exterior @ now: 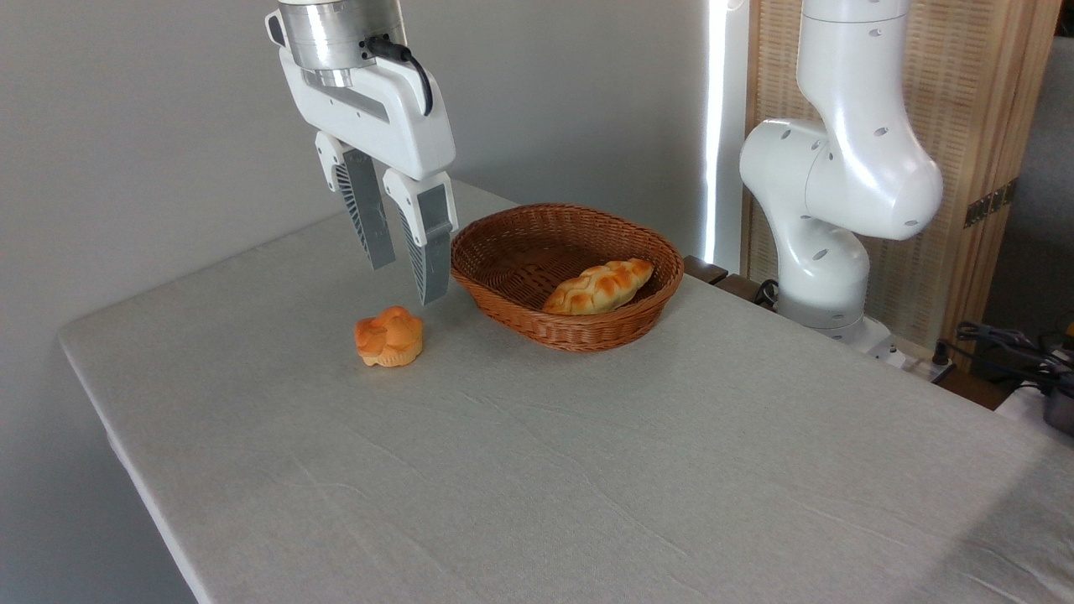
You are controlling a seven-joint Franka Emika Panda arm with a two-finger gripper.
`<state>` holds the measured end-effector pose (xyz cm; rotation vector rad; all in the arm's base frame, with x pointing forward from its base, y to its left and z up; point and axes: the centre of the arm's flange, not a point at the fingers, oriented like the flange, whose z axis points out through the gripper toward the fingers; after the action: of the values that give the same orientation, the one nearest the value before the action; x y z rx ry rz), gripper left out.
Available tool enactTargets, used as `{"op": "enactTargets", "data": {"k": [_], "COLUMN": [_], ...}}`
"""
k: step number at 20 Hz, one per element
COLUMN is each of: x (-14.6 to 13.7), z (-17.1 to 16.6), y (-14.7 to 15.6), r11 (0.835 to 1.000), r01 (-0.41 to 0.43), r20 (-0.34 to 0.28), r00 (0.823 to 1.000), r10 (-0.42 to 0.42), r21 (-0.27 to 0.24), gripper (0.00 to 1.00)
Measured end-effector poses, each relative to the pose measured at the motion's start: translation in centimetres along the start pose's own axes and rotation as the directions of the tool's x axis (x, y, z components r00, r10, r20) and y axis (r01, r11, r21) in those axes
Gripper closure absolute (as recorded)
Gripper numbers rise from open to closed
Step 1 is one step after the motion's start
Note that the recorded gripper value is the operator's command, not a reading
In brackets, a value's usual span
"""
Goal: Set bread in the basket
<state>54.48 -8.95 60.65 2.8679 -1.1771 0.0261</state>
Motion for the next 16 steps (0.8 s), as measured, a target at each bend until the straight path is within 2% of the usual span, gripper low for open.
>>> {"op": "enactTargets", "data": {"k": [12,16], "x": [0.4,2.7], "z": [0.8,2.2], "y": [0.8,3.4], "r11": [1.0,0.997], "r01": [-0.016,-0.071], "r20": [0.013,-0.014], "r00": [1.0,0.997], "r10": [0.016,0.071], "r21": [-0.009,0.007], "gripper": [0.0,0.0]}}
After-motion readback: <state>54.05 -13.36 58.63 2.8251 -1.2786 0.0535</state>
